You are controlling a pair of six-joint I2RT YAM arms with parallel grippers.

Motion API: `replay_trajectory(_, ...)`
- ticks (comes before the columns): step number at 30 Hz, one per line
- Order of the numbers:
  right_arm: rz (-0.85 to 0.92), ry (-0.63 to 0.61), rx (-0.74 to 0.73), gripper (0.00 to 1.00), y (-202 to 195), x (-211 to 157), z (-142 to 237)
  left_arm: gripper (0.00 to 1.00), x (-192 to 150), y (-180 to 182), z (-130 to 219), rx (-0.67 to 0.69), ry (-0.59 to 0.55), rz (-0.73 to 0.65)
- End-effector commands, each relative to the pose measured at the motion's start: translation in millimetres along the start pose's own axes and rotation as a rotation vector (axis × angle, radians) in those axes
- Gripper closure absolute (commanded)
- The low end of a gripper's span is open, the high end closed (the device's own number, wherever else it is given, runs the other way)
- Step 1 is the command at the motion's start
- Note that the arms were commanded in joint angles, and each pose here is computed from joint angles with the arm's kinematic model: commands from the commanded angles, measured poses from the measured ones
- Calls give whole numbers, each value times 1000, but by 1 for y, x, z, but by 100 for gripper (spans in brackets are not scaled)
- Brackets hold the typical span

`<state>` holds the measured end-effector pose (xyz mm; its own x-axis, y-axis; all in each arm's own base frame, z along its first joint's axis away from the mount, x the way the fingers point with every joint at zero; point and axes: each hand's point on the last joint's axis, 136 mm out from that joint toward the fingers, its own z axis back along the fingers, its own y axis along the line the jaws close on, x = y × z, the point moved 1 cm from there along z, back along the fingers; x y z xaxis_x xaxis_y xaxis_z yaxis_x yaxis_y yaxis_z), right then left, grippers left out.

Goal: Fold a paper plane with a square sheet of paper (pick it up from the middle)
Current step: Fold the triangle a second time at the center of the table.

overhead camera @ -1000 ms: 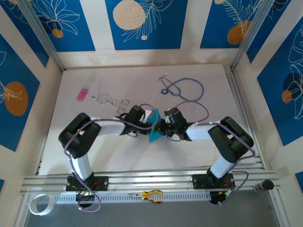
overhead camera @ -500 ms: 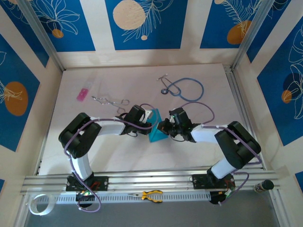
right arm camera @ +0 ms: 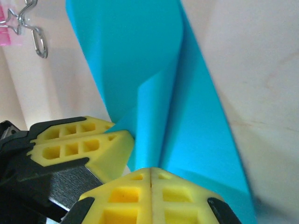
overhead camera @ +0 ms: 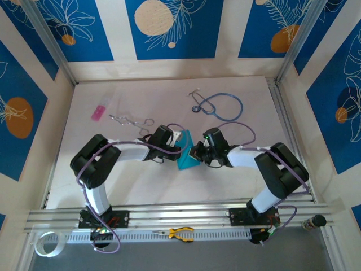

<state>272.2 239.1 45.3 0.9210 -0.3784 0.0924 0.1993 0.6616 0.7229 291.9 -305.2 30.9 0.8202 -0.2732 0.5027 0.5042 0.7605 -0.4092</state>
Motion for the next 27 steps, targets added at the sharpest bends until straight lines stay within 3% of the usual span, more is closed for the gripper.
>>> replay_trajectory(1,-18,8,-75,100,-25,-7,9,100,-7,7,-3,10,47,12)
replay_trajectory(19,-70,114,-185,100,-61,-39,8,100,-10,1,-7,-35,81,-19)
replay_trajectory(27,-29,88,-153,100,-48,-30,14,100,-13,-2,-8,-56,102,-32)
